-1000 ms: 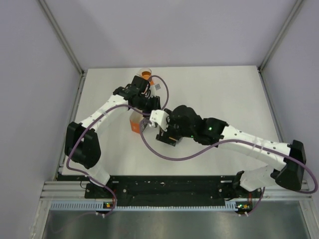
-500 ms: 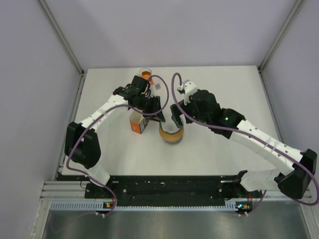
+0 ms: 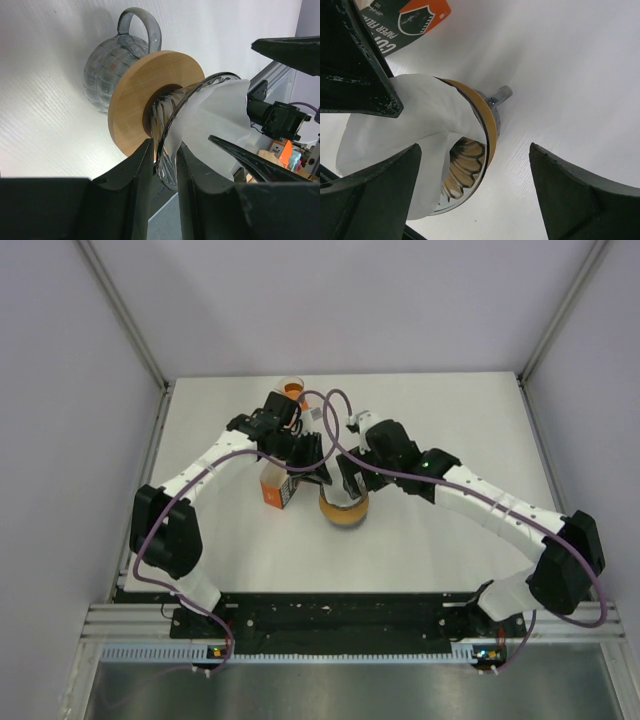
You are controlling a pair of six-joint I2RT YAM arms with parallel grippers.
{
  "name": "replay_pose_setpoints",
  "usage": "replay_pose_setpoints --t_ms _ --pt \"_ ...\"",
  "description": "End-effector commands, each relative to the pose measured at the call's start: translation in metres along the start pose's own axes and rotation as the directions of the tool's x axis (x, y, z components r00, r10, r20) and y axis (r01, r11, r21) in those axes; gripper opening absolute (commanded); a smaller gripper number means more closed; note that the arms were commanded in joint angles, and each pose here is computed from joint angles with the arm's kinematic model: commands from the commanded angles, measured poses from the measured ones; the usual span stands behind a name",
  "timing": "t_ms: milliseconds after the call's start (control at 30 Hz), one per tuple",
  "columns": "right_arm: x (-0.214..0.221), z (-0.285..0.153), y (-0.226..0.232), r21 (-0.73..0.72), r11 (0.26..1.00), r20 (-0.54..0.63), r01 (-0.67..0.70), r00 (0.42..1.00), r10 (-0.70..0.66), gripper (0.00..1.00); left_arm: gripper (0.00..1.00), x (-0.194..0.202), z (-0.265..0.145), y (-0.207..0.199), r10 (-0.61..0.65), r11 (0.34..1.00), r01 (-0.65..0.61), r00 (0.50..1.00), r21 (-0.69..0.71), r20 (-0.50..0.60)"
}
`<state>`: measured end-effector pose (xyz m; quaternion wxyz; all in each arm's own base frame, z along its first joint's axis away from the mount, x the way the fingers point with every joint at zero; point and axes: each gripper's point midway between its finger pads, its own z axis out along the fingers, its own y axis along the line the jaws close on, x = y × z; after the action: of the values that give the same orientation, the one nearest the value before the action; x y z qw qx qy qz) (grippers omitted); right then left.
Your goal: Place the coffee filter in the dripper
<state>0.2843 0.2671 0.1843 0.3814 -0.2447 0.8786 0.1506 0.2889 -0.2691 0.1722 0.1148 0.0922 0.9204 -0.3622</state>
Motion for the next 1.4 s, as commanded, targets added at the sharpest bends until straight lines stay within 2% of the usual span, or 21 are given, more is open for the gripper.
replay_pose_setpoints --t_ms 0,67,300,600,867,933,1067,1133,1367 --pt "-0.011 0.008 0.012 -0.088 0.993 0.017 0.084 0.996 -0.083 0.85 0.3 -0.008 -0.01 -0.012 0.059 0.998 -0.061 0.997 0.031 0.054" --pt "-0.007 0.015 0.016 -0.12 0.987 -0.002 0.105 0.994 -0.106 0.8 0.3 -0.009 -0.01 -0.012 0.058 0.998 -0.06 0.997 0.032 0.052" --pt "-0.005 0.029 0.014 -0.13 0.982 -0.021 0.139 0.99 -0.143 0.52 0.3 -0.009 -0.01 -0.012 0.058 0.998 -0.06 0.997 0.032 0.053" --pt "-0.003 0.032 0.013 -0.133 0.979 -0.025 0.157 0.986 -0.162 0.26 0.32 -0.011 -0.011 -0.013 0.077 0.996 -0.079 0.996 0.029 0.055" --pt "0.003 0.034 0.012 -0.132 0.979 -0.038 0.158 0.986 -0.164 0.23 0.47 -0.021 -0.025 -0.015 0.149 0.989 -0.148 0.984 -0.018 0.094" --pt "0.007 0.037 0.011 -0.128 0.979 -0.051 0.156 0.985 -0.164 0.18 0.48 -0.021 -0.026 -0.014 0.163 0.987 -0.16 0.982 -0.031 0.097" --pt "0.012 0.042 0.009 -0.121 0.98 -0.067 0.156 0.984 -0.165 0.06 0.58 -0.024 -0.032 -0.012 0.19 0.981 -0.186 0.976 -0.054 0.103" --pt "0.014 0.045 0.007 -0.11 0.982 -0.077 0.156 0.983 -0.164 0.0 0.59 -0.025 -0.032 -0.01 0.194 0.98 -0.188 0.976 -0.067 0.102" --pt "0.024 0.051 0.001 -0.086 0.983 -0.109 0.165 0.979 -0.174 0.0 0.59 -0.021 -0.029 -0.004 0.194 0.979 -0.187 0.978 -0.084 0.079"
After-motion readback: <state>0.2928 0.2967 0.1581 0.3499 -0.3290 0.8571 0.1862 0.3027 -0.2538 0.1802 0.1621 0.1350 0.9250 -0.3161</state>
